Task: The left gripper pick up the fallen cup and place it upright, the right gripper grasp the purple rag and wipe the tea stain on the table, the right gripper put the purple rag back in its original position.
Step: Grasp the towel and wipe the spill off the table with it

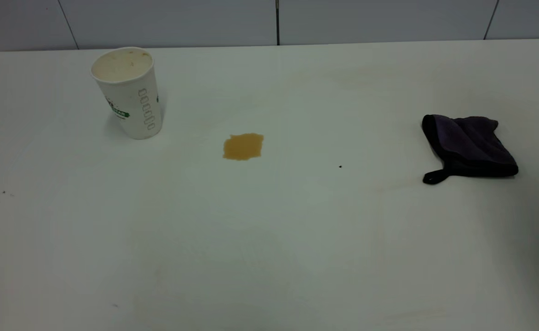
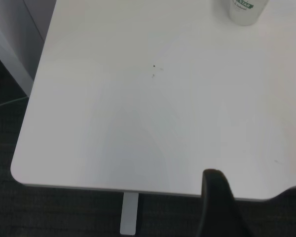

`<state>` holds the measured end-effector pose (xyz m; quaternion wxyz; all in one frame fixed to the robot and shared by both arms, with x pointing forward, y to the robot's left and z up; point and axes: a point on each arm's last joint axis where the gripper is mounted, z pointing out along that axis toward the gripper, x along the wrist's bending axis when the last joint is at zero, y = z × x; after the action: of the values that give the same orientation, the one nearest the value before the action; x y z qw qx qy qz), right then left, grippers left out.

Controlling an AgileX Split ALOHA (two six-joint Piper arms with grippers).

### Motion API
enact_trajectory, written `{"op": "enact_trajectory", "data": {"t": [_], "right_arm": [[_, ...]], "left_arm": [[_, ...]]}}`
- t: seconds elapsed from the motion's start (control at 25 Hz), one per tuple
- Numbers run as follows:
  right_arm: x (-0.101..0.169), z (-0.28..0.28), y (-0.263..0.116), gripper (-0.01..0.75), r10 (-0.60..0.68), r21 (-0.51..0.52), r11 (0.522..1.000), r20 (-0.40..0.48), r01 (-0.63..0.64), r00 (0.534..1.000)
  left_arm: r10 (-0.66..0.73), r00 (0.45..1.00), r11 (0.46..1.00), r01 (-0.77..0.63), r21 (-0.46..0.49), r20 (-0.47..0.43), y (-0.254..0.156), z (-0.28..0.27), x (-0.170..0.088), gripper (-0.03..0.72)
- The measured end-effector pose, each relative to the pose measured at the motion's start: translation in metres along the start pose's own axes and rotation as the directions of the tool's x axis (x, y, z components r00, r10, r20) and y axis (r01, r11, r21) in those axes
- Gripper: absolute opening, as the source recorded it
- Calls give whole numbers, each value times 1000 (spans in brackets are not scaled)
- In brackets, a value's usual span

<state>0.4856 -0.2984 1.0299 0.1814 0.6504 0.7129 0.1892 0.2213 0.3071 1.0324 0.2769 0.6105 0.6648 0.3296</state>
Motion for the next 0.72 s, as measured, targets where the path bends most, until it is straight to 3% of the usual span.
{"op": "enact_trajectory", "data": {"t": [0.32, 0.72], "right_arm": [[12, 125, 25, 726, -5, 183, 983, -80, 20, 997], [22, 241, 62, 714, -40, 280, 958, -113, 70, 993]], "left_arm": [[0, 1000, 1000, 0, 0, 0, 0, 0, 0, 450], [0, 1000, 1000, 0, -1, 0, 0, 0, 0, 450]]}}
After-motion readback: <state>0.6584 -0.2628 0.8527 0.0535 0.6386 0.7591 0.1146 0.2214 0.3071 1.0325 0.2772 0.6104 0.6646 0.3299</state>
